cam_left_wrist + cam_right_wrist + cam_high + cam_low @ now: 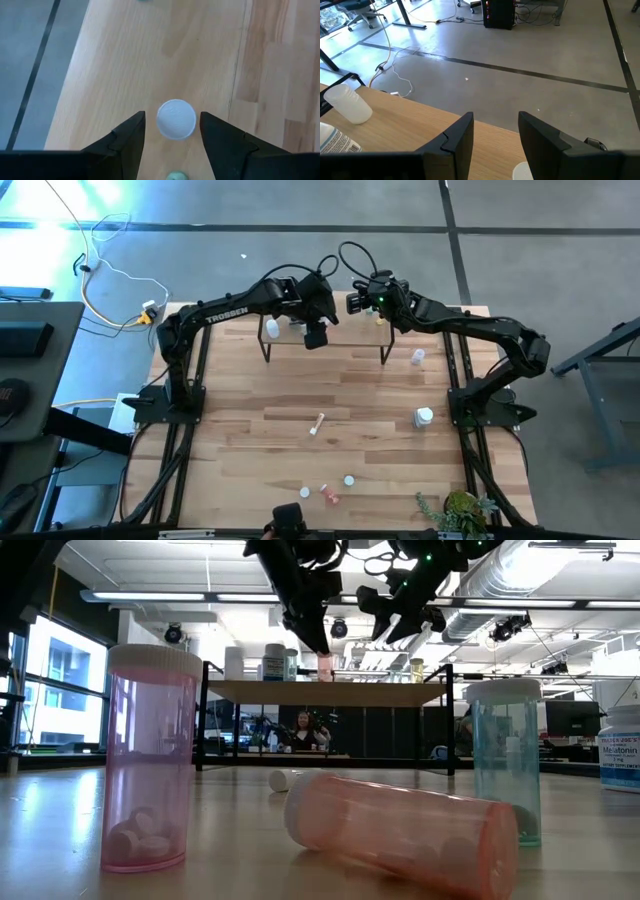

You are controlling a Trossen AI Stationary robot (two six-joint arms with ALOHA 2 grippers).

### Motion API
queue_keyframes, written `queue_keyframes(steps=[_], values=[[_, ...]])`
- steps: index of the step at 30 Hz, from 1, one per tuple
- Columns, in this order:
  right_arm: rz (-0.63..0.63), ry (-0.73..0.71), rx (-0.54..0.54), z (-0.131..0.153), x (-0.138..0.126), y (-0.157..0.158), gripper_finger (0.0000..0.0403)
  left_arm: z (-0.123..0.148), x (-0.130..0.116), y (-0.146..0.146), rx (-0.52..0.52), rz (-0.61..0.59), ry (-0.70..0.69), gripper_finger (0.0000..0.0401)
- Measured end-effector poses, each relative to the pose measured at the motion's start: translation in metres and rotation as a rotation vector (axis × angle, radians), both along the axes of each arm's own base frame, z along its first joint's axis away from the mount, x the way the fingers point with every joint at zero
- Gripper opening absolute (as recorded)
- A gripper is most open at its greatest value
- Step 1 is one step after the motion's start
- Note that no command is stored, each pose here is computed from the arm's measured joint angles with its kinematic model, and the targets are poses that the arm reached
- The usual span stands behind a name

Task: Pick and place medicine bottles onto shelf by color
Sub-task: Put the large white pill bottle on the shelf

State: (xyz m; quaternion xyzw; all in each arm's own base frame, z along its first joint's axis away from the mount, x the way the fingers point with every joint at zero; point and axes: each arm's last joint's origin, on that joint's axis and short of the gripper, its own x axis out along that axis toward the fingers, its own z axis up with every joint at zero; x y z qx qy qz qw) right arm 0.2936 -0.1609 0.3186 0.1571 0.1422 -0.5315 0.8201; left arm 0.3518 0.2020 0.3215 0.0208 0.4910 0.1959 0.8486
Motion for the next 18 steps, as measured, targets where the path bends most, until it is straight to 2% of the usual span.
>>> queue_keyframes(steps=[11,18], values=[[0.002,0.004,-0.002,0.0,0.0,0.0,0.0147,0.03,-0.003,-0.003,0.02,0.0,-0.036,0.018],[0.003,0.007,-0.003,0.0,0.0,0.0,0.0147,0.048,-0.011,-0.012,-0.002,0.003,-0.011,0.018]])
